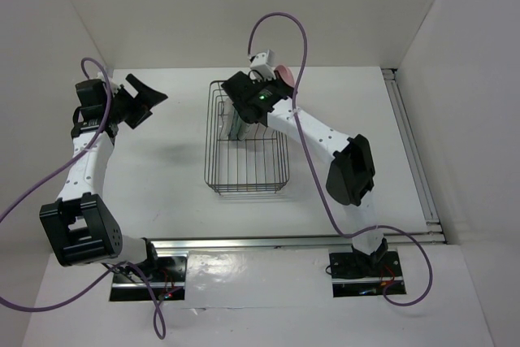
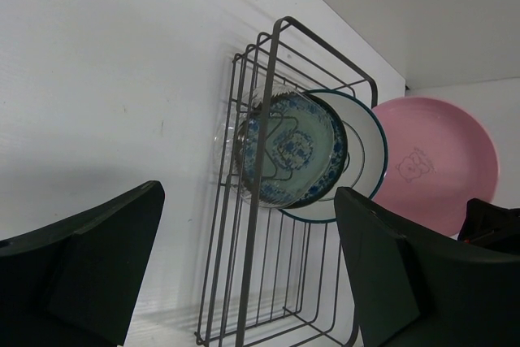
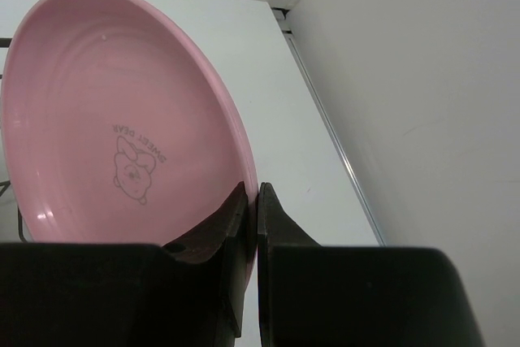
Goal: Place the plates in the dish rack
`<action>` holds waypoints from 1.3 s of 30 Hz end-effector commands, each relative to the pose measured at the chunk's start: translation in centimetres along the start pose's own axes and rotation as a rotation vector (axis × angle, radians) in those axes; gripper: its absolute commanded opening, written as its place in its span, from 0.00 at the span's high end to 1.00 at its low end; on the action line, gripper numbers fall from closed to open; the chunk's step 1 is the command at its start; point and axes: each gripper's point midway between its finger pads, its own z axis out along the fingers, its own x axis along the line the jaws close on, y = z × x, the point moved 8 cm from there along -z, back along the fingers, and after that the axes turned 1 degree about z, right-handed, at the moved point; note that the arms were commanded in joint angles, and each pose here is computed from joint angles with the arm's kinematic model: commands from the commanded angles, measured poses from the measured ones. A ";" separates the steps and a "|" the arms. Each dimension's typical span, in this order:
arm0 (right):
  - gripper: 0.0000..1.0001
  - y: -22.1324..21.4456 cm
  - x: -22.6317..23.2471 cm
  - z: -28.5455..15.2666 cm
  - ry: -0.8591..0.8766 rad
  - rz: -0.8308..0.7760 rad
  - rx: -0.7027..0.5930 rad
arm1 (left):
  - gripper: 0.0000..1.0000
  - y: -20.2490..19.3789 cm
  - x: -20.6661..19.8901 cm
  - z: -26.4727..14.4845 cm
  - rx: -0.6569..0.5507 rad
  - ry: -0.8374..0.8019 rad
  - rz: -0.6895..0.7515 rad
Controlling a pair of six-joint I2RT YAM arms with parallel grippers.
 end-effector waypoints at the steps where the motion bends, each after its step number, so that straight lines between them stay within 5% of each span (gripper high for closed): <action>1: 1.00 1.3 -0.7 -1.0 -0.053 0.066 -0.040 | 0.00 1.1 -1.2 -0.5 -0.038 -0.062 0.027; 39: 1.00 -0.3 0.9 0.7 -0.093 0.015 -0.012 | 0.00 1.0 -1.0 0.0 -0.026 -0.064 0.013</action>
